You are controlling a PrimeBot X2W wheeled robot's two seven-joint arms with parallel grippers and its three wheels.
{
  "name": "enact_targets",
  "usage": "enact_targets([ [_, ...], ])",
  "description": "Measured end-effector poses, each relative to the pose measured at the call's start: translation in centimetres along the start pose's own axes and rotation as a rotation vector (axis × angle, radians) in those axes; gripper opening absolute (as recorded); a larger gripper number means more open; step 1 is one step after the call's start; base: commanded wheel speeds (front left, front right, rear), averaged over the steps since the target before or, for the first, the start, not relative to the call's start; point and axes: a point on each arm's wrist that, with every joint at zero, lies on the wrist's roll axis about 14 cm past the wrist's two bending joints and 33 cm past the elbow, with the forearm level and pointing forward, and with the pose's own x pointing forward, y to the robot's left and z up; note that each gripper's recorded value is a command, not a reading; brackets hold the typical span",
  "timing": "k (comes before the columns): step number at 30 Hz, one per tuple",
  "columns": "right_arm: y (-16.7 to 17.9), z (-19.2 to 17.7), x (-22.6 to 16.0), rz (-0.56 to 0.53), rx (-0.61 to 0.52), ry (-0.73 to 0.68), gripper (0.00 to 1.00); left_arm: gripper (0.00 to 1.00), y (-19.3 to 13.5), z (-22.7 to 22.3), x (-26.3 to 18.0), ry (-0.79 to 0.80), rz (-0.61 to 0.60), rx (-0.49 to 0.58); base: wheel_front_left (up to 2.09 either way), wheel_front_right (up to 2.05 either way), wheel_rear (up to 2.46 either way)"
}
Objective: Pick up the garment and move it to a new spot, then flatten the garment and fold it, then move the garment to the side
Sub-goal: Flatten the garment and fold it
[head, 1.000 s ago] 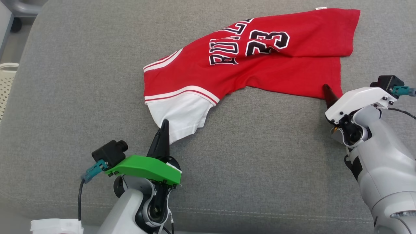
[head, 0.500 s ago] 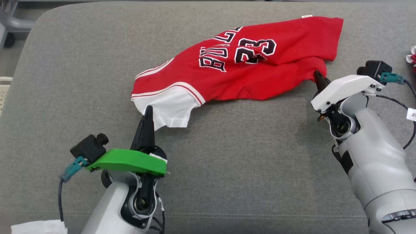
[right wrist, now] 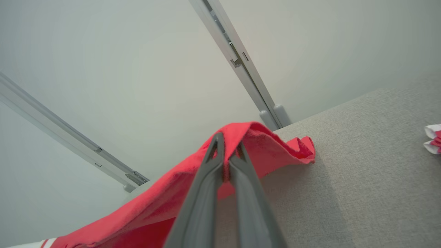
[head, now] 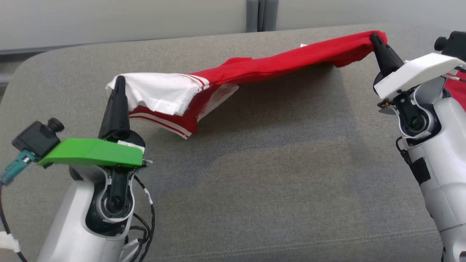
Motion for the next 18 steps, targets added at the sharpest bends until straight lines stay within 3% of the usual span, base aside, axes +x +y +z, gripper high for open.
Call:
enact_targets([
  [9, 2.6, 8.7, -4.5, 0.066, -0.083, -0.175, 0.0, 0.0, -9.5, 5.3, 0.3, -0.058, -0.213, -0.01, 0.0, 0.0, 0.0],
  [18, 4.8, 14.8, -8.2, 0.079, -0.177, -0.282, 0.0, 0.0, -18.2, 7.7, 0.0, -0.055, -0.412, 0.118, 0.0, 0.0, 0.0],
])
